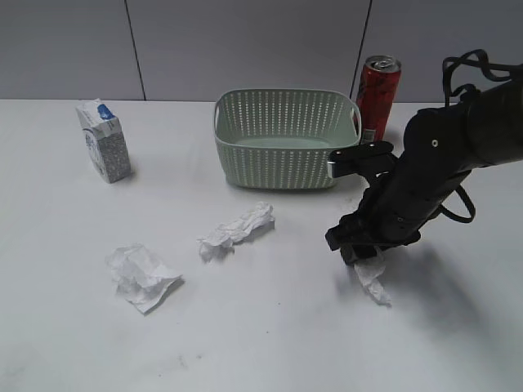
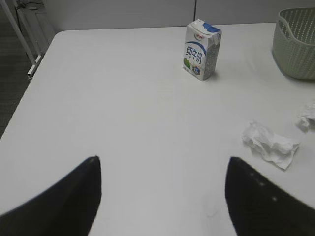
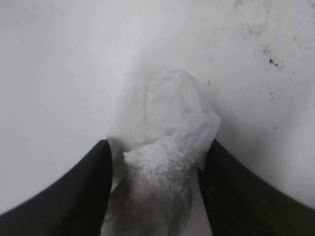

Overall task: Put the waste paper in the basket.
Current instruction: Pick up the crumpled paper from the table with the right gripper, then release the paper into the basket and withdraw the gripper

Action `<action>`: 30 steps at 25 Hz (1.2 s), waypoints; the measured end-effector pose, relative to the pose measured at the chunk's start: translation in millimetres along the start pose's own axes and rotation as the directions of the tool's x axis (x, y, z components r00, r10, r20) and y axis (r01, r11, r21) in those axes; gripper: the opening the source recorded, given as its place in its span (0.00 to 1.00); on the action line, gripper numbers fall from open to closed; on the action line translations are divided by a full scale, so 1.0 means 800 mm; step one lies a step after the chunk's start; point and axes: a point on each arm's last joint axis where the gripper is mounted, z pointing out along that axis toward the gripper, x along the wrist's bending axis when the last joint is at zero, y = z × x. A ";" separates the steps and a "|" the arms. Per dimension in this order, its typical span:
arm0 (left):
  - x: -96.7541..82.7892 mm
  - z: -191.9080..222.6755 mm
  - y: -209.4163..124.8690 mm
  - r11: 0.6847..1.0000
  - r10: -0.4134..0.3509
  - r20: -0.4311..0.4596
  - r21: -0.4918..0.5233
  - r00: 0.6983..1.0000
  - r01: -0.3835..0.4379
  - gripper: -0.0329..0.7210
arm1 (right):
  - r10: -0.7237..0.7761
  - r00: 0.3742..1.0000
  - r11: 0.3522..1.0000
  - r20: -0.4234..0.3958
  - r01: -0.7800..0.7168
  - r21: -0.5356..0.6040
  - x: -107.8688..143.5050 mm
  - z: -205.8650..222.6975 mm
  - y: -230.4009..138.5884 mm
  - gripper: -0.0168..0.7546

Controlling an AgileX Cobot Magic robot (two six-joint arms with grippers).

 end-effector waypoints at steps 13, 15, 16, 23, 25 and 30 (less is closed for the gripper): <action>0.000 0.000 0.000 1.000 0.000 0.000 0.000 1.000 0.000 0.82 | 0.007 1.000 0.996 -0.022 -0.009 -0.085 0.005 -0.045 0.010 0.05; 0.000 0.000 0.000 1.000 0.000 0.000 0.000 1.000 0.000 0.82 | 0.002 0.999 0.989 -0.032 -0.007 -0.146 0.007 -0.069 0.019 0.04; 0.000 0.000 0.000 1.000 0.000 0.000 0.000 1.000 0.000 0.82 | -0.002 0.999 0.984 -0.036 -0.005 -0.178 0.009 -0.080 0.025 0.04; 0.000 0.000 0.000 1.000 0.000 0.000 0.000 1.000 0.000 0.82 | -0.056 0.997 0.894 -0.055 0.026 -0.447 0.021 -0.153 0.089 0.04; 0.000 0.000 0.000 1.000 0.000 0.000 0.000 1.000 0.000 0.82 | -0.060 0.996 0.840 -0.058 0.019 -0.542 0.024 -0.170 0.107 0.04; 0.000 0.000 0.000 1.000 0.000 0.000 0.000 1.000 0.000 0.82 | -0.075 0.996 0.671 -0.043 0.018 -0.741 0.025 -0.186 0.137 0.04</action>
